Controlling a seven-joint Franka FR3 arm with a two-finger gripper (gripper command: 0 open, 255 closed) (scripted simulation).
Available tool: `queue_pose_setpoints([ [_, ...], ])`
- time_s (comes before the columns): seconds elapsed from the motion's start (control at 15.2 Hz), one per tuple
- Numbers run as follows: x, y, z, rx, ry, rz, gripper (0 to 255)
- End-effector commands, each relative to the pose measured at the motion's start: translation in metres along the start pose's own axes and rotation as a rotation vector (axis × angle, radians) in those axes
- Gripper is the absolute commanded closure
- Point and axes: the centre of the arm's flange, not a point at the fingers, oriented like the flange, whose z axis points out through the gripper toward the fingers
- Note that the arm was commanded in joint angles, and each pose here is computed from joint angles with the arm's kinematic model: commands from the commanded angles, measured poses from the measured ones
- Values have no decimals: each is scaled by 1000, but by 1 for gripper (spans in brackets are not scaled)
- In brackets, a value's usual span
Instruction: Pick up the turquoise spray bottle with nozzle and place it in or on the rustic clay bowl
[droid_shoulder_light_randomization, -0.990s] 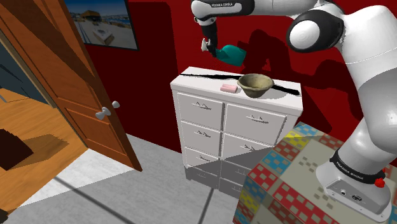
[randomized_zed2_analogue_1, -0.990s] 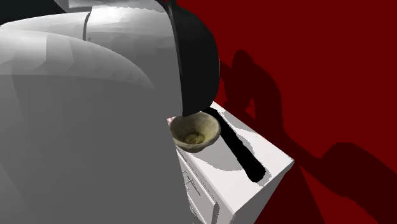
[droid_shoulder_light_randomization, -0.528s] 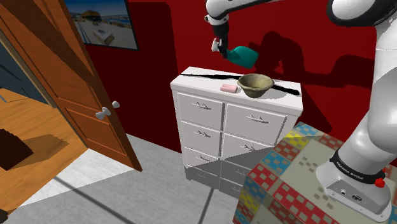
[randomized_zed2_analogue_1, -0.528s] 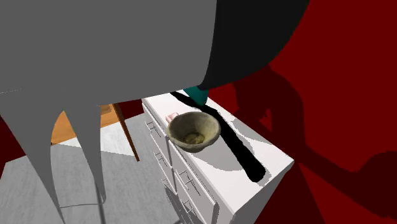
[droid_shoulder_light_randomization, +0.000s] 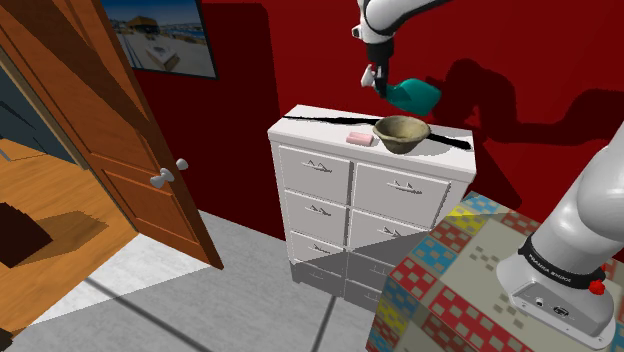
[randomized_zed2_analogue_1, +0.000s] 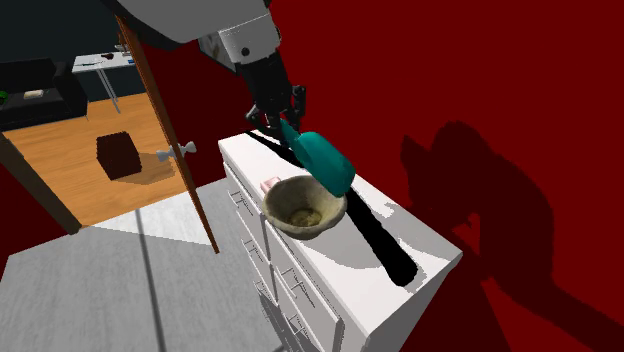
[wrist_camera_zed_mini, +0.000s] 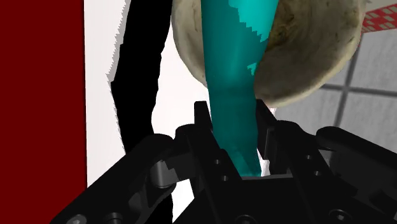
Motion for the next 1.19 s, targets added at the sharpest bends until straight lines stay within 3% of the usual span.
queue_pose_setpoints([
  [0.0,-26,-10,4,0,0,0,255],
  [0.13,-54,-19,8,0,0,0,255],
  [1.12,-41,-33,73,0,0,0,255],
])
